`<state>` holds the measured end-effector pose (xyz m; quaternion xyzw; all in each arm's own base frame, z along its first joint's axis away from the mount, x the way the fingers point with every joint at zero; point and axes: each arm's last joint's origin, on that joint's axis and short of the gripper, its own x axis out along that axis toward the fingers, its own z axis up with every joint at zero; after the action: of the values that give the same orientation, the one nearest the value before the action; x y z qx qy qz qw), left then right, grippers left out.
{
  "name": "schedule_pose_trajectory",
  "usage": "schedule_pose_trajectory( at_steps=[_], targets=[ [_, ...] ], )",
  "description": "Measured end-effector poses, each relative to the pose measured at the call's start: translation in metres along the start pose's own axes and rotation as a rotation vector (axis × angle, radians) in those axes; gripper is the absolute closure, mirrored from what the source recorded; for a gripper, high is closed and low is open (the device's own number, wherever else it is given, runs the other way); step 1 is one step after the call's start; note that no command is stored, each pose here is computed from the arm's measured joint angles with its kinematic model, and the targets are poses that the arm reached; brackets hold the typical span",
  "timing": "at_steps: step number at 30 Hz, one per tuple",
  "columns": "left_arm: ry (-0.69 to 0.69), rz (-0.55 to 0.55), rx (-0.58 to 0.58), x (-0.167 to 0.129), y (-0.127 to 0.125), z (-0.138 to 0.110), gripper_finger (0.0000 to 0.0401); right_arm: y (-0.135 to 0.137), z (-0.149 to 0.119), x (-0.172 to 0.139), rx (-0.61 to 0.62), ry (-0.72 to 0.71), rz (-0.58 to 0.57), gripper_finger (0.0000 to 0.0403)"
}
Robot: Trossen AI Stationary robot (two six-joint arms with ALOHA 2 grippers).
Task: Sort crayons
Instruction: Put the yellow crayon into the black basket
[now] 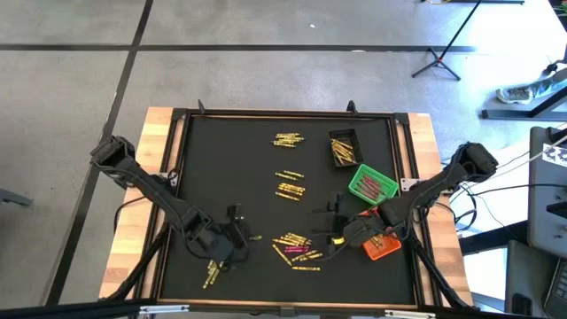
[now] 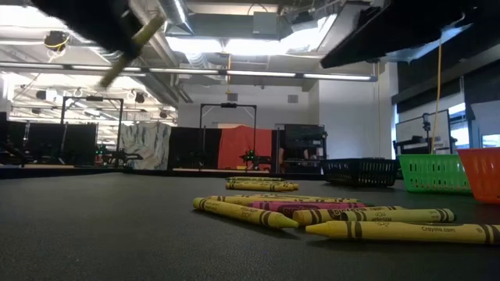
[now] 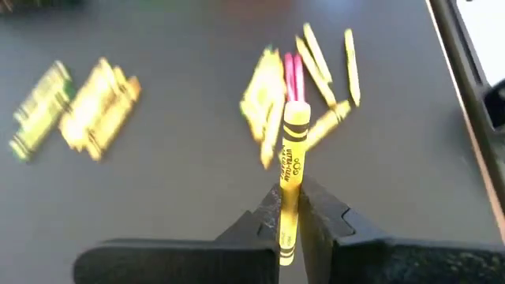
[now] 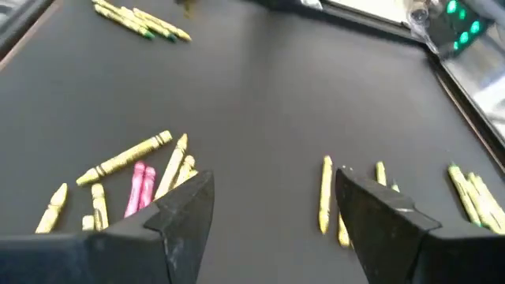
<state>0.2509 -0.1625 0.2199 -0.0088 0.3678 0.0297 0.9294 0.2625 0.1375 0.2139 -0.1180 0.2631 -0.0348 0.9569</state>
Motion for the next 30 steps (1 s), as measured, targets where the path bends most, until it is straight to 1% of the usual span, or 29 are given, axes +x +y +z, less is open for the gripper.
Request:
schedule_pose_trajectory(
  at_steps=[2, 6, 11, 14, 18, 21, 24, 27, 30],
  targets=[
    [-0.063, 0.027, 0.054, 0.001, 0.002, 0.007, 0.0391, 0.005, 0.002, 0.007, -0.014, -0.04, 0.018, 0.0141],
    [-0.178, 0.088, 0.115, 0.009, 0.006, 0.02, 0.0391, 0.014, 0.007, 0.018, -0.065, -0.143, 0.036, 0.0141],
    [-0.282, 0.118, 0.216, 0.033, 0.008, 0.025, 0.0391, 0.023, 0.012, 0.03, -0.113, -0.262, 0.067, 0.0141],
    [-0.334, 0.13, 0.257, 0.042, 0.008, 0.03, 0.0391, 0.025, 0.015, 0.033, -0.131, -0.323, 0.055, 0.0148],
    [-0.399, 0.124, 0.311, 0.055, 0.006, 0.035, 0.0391, 0.027, 0.019, 0.036, -0.145, -0.388, 0.053, 0.0177],
    [-0.442, 0.125, 0.356, 0.06, 0.006, 0.038, 0.0391, 0.026, 0.02, 0.038, -0.159, -0.424, 0.108, 0.0203],
    [-0.463, 0.136, 0.376, 0.063, 0.008, 0.04, 0.0391, 0.023, 0.022, 0.04, -0.158, -0.443, 0.143, 0.0229],
    [-0.474, 0.14, 0.381, 0.063, 0.009, 0.042, 0.0391, 0.019, 0.023, 0.042, -0.156, -0.447, 0.139, 0.0261],
    [-0.472, 0.143, 0.382, 0.064, 0.01, 0.042, 0.0391, 0.015, 0.023, 0.045, -0.17, -0.448, 0.143, 0.0303]
  ],
)
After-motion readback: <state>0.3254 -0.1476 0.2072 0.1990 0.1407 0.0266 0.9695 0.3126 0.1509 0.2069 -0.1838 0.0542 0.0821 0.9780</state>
